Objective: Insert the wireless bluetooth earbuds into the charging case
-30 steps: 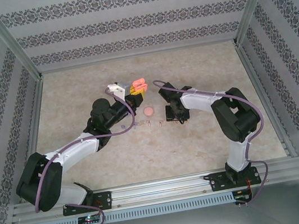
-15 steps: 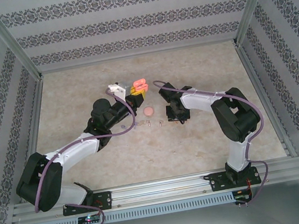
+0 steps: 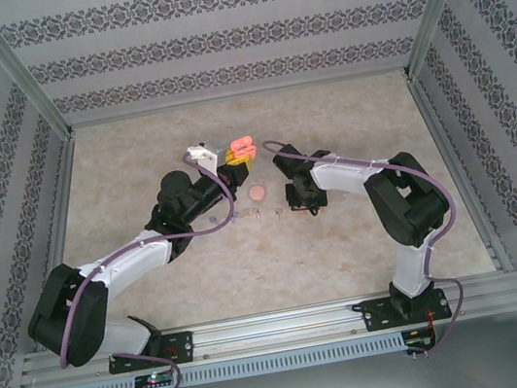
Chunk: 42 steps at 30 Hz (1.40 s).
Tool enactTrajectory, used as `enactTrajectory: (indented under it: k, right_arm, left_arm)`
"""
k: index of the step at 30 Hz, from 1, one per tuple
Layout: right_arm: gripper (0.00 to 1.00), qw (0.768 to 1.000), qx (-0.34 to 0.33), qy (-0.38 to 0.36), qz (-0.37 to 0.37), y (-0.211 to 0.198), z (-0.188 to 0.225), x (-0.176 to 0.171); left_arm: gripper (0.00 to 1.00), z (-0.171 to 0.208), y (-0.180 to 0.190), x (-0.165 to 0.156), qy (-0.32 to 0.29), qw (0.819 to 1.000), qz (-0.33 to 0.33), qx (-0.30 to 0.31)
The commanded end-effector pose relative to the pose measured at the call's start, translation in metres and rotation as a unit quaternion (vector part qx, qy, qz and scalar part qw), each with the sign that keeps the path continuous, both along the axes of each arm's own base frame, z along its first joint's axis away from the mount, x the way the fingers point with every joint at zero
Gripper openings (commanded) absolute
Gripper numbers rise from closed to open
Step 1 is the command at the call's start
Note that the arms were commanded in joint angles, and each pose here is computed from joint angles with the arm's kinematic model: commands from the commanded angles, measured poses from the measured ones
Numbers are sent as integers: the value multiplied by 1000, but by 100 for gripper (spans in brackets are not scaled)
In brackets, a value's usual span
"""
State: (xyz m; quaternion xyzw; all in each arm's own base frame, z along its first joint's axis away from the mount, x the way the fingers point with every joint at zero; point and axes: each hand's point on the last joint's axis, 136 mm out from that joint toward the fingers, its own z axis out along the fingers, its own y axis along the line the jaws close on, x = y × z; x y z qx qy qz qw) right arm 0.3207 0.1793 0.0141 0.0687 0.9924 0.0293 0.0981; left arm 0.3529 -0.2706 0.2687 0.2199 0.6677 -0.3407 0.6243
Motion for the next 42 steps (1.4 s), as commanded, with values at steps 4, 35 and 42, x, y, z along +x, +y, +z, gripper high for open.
enactTrajectory:
  k: [4,35,42]
  right_arm:
    - [25,998,42,-39,9,18,30,12]
    - [26,826,351,-440,33,31,383,30]
    - [27,770,408,-489,43,37,420,16]
  left_arm:
    - [0,25,-8,-7,-41,999,-14,-14]
    - [0,75,2,-15,-200,979,31,20]
    - [0,105,-7,-23,-267,962,55,12]
